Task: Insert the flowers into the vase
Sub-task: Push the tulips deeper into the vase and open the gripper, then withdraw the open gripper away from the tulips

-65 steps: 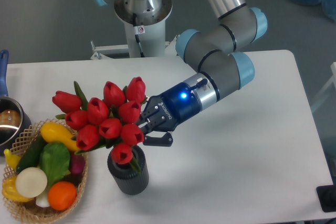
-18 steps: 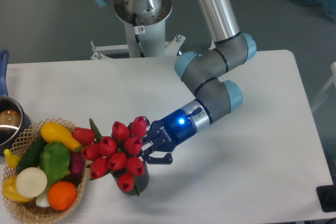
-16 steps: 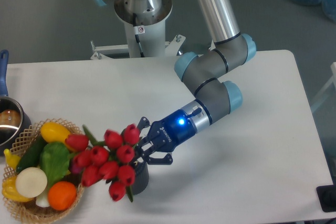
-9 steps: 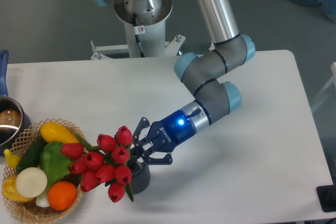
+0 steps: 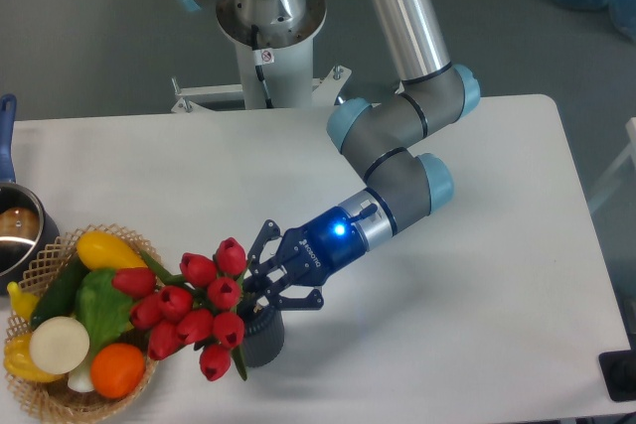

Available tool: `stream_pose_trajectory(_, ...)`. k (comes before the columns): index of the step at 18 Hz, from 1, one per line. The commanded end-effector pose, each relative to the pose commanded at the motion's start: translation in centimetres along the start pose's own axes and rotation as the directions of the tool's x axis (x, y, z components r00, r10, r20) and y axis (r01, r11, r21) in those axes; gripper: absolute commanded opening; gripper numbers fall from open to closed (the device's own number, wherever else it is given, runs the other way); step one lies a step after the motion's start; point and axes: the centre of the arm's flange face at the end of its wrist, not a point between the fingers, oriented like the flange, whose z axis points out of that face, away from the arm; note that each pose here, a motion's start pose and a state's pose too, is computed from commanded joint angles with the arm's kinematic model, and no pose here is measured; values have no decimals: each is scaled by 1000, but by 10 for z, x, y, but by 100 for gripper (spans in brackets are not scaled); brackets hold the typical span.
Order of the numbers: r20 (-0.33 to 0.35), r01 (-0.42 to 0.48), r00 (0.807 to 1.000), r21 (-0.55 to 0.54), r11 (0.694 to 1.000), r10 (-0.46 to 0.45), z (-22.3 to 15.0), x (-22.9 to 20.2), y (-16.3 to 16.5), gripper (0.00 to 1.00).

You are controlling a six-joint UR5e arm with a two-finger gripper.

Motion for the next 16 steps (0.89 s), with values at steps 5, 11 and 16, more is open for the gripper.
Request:
stream_pose_trajectory(5,4,2,1000,2,1000,-2,-3,-1,0,28)
stream_pose_trajectory(11,6,-11,1000,-1,1000,11,-4,-1,2,38)
stream_pose_trajectory(16,6,-21,1000,-1,1000,21,-4,1,4,42)
